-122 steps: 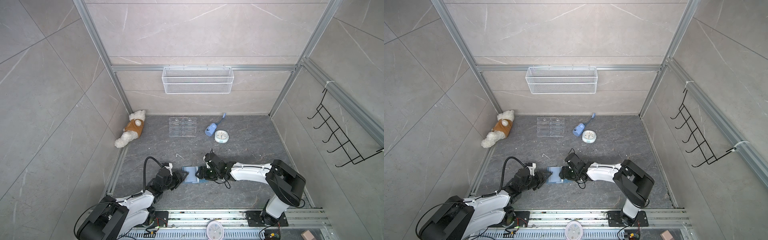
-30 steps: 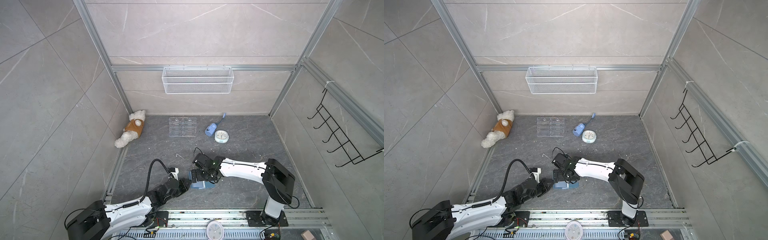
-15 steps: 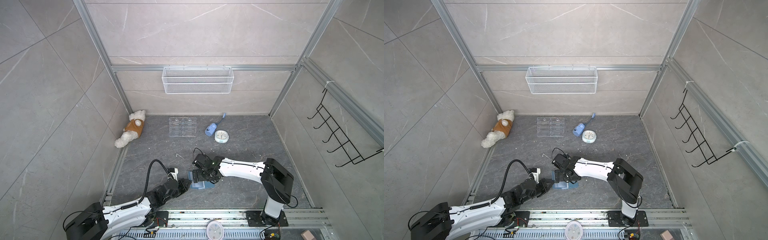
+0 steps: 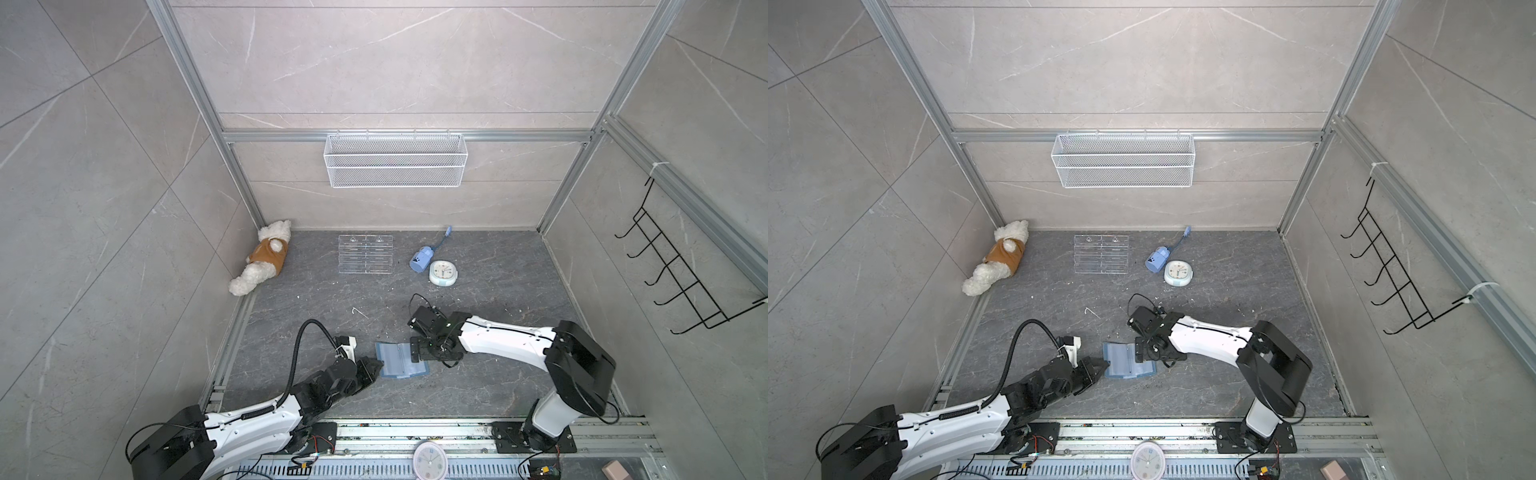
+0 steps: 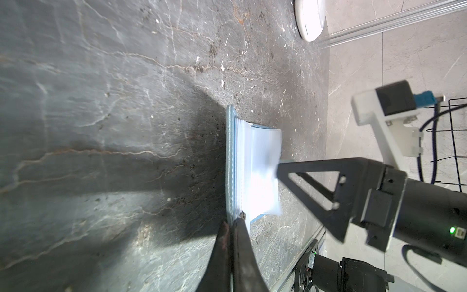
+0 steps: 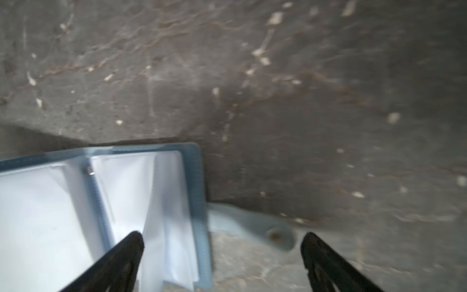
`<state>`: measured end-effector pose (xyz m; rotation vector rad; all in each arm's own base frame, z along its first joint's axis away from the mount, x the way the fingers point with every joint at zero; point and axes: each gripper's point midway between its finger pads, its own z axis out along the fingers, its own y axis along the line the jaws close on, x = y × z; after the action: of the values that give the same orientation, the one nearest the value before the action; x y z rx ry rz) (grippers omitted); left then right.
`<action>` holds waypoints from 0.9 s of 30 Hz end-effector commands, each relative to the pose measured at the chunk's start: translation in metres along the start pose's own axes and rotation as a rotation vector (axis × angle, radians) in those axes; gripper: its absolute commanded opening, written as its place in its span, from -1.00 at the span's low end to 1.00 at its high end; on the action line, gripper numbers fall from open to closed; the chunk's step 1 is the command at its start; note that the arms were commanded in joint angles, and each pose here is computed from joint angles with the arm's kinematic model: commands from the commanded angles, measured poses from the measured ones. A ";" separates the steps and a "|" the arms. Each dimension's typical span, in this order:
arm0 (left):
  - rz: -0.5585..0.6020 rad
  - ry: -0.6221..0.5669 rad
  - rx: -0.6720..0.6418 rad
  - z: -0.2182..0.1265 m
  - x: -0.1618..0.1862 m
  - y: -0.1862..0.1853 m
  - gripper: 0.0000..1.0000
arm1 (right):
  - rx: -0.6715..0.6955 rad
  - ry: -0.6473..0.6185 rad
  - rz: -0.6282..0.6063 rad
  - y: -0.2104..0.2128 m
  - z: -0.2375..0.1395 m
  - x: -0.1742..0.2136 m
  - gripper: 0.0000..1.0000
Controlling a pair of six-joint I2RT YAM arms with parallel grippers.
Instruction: Take the credit cards out of the card holder
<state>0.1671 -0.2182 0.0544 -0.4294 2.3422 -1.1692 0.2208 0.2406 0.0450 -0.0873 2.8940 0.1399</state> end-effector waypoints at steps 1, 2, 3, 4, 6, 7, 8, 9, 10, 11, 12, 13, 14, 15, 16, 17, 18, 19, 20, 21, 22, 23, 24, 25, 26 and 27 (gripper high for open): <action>-0.007 -0.026 0.009 -0.001 -0.004 -0.003 -1.00 | -0.016 -0.057 -0.013 -0.006 -0.026 -0.006 1.00; -0.007 -0.029 0.010 -0.001 -0.005 -0.003 -1.00 | -0.065 -0.072 -0.019 0.003 -0.033 -0.008 1.00; -0.007 -0.029 0.009 -0.001 -0.005 -0.003 -1.00 | -0.112 -0.083 -0.025 0.014 -0.038 -0.009 1.00; -0.007 -0.030 0.009 -0.001 -0.005 -0.003 -1.00 | -0.165 -0.092 -0.037 0.028 -0.043 -0.009 1.00; -0.007 -0.029 0.010 -0.001 -0.005 -0.003 -1.00 | -0.219 -0.087 -0.065 0.051 -0.048 -0.008 1.00; -0.006 -0.028 0.009 -0.001 -0.005 -0.003 -1.00 | -0.222 -0.079 -0.081 0.061 -0.048 -0.007 1.00; -0.006 -0.029 0.009 -0.001 -0.005 -0.003 -1.00 | -0.225 -0.074 -0.100 0.070 -0.047 -0.007 1.00; -0.006 -0.029 0.011 -0.001 -0.005 -0.004 -1.00 | -0.229 -0.065 -0.117 0.079 -0.043 -0.006 1.00; -0.006 -0.028 0.009 -0.001 -0.005 -0.004 -1.00 | -0.235 -0.056 -0.132 0.087 -0.040 -0.005 1.00; -0.006 -0.026 0.009 -0.001 -0.005 -0.004 -1.00 | -0.238 -0.045 -0.139 0.093 -0.036 -0.005 1.00; -0.004 -0.026 0.009 -0.001 -0.005 -0.004 -1.00 | -0.239 -0.037 -0.147 0.097 -0.032 -0.005 1.00; -0.001 -0.025 0.009 -0.001 -0.004 -0.004 -1.00 | -0.240 -0.035 -0.150 0.101 -0.028 -0.007 1.00; -0.001 -0.026 0.009 -0.001 -0.005 -0.004 -1.00 | -0.240 -0.029 -0.154 0.104 -0.023 -0.007 1.00; -0.001 -0.025 0.010 -0.001 -0.004 -0.004 -1.00 | -0.242 -0.024 -0.158 0.107 -0.020 -0.008 1.00; -0.003 -0.025 0.008 -0.001 -0.004 -0.004 -1.00 | -0.243 -0.013 -0.164 0.111 -0.015 -0.007 1.00; -0.002 -0.023 0.009 -0.001 -0.004 -0.004 -1.00 | -0.242 -0.006 -0.167 0.113 -0.011 -0.007 1.00; -0.002 -0.024 0.011 -0.001 -0.004 -0.005 -1.00 | -0.238 0.002 -0.170 0.114 -0.007 -0.006 1.00; -0.001 -0.024 0.011 -0.001 -0.004 -0.005 -1.00 | -0.235 0.010 -0.171 0.115 -0.004 -0.006 0.99; 0.000 -0.024 0.011 -0.001 -0.004 -0.005 -1.00 | -0.237 0.018 -0.175 0.117 -0.001 -0.005 0.99; 0.000 -0.023 0.010 -0.001 -0.004 -0.005 -1.00 | -0.238 0.022 -0.174 0.117 0.001 -0.004 1.00; -0.001 -0.023 0.008 -0.001 -0.004 -0.004 -1.00 | -0.238 0.022 -0.172 0.118 0.003 -0.004 1.00; 0.000 -0.024 0.010 -0.001 -0.004 -0.005 -1.00 | -0.240 0.020 -0.171 0.118 0.004 -0.004 1.00; -0.001 -0.024 0.009 -0.001 -0.004 -0.004 -1.00 | -0.242 0.018 -0.170 0.118 0.004 -0.004 1.00; -0.003 -0.026 0.011 -0.001 -0.004 -0.005 -1.00 | -0.241 0.019 -0.172 0.118 0.005 -0.004 1.00; -0.002 -0.025 0.009 -0.001 -0.004 -0.004 -1.00 | -0.238 0.020 -0.171 0.118 0.006 -0.004 1.00; -0.002 -0.025 0.009 -0.001 -0.004 -0.004 -1.00 | -0.232 0.021 -0.172 0.117 0.007 -0.003 1.00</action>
<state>0.1669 -0.2162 0.0526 -0.4323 2.3453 -1.1510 0.2146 0.3522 0.0488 -0.3647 2.8705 0.4362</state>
